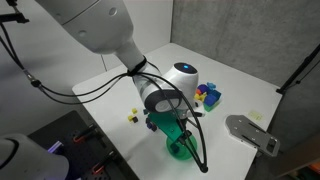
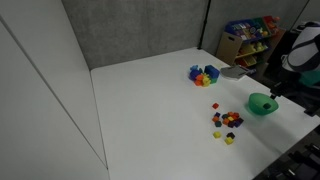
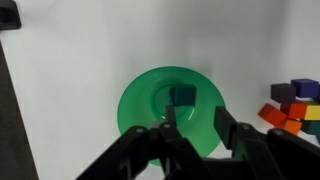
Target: Pick up one small blue block and put it in the green bowl
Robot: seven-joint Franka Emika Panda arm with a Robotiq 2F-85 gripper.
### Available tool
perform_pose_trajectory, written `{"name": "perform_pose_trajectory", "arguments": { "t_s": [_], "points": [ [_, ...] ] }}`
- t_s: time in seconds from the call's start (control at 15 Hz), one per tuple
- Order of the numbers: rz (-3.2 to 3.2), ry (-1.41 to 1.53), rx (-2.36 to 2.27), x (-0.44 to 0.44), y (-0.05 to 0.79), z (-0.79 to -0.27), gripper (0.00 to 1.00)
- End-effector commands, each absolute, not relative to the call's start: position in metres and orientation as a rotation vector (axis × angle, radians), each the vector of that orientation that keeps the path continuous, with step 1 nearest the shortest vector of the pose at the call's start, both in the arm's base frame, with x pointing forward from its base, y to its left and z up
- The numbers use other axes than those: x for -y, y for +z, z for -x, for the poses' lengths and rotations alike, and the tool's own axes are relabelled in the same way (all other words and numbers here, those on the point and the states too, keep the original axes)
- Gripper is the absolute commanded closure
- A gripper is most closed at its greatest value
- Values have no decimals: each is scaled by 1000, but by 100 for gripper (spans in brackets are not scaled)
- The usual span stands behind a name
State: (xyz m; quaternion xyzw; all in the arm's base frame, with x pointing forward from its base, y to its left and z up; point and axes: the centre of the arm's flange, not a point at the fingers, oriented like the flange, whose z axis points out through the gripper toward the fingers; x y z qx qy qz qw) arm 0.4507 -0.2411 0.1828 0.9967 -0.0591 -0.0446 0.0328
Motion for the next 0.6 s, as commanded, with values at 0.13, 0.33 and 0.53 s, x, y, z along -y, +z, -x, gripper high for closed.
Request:
{"name": "perform_pose_trajectory", "arguments": {
  "t_s": [0.13,0.33,0.53],
  "points": [
    [-3127,-214,150,238,211,-443,6],
    [-3142,-275,114,222,238,-430,0],
    [-3142,-274,121,207,265,-416,0]
  ]
}}
